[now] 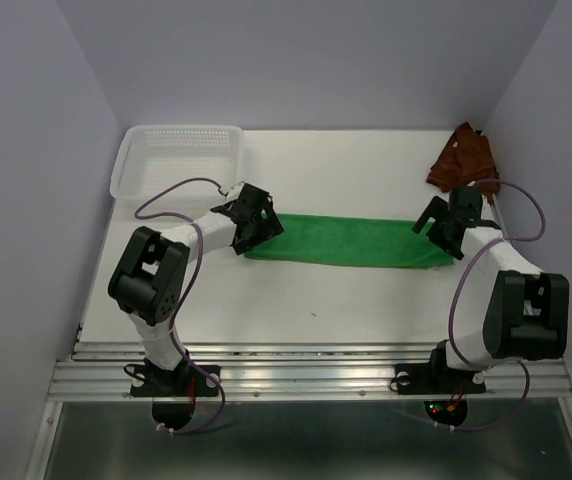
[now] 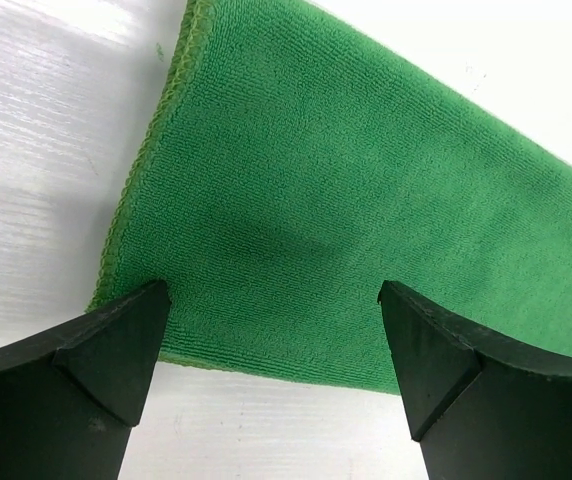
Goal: Roll the towels
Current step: Fold the towel
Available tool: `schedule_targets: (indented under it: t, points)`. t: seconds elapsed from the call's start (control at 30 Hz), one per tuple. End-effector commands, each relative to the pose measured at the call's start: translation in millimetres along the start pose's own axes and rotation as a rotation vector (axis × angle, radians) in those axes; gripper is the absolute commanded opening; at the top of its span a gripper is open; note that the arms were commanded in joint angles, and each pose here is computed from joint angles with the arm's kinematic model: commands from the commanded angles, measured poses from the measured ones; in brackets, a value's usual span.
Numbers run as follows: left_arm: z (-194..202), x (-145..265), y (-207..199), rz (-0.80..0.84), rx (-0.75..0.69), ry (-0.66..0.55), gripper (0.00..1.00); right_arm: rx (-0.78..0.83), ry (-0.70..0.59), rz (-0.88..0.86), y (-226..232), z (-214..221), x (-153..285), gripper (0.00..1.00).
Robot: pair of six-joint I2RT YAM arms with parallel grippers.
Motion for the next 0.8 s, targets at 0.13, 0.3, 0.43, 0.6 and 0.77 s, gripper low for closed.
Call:
schedule_targets:
  t: [0.13,0.3,0.43,0.6,0.77]
  points:
    - [-19,37,8,-0.016,-0.027,-0.06,0.99,0.081,-0.199,0.026,-24,-63,30,1.0]
    - [-31,50,16,-0.037,-0.007,-0.096,0.99,0.08,-0.143,0.045,-41,-56,15,1.0]
    - [-43,58,27,-0.055,0.019,-0.145,0.99,0.07,-0.092,0.042,-48,-48,-1,1.0]
    - [-42,51,45,-0.079,0.037,-0.128,0.99,0.059,-0.04,0.023,-49,-38,-21,1.0]
    - [-39,39,62,-0.108,0.056,-0.126,0.99,0.059,0.034,-0.054,-38,-19,-36,0.96]
Point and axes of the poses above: each gripper's point midway between its finger pads, its own x axis back along the fingers, its own y axis along the line the jaws close on, z = x × y, the point moved 1 cm from there along x, back along the fingers, and after that the axes turned 7 degrees about x, right-handed, at the moved point
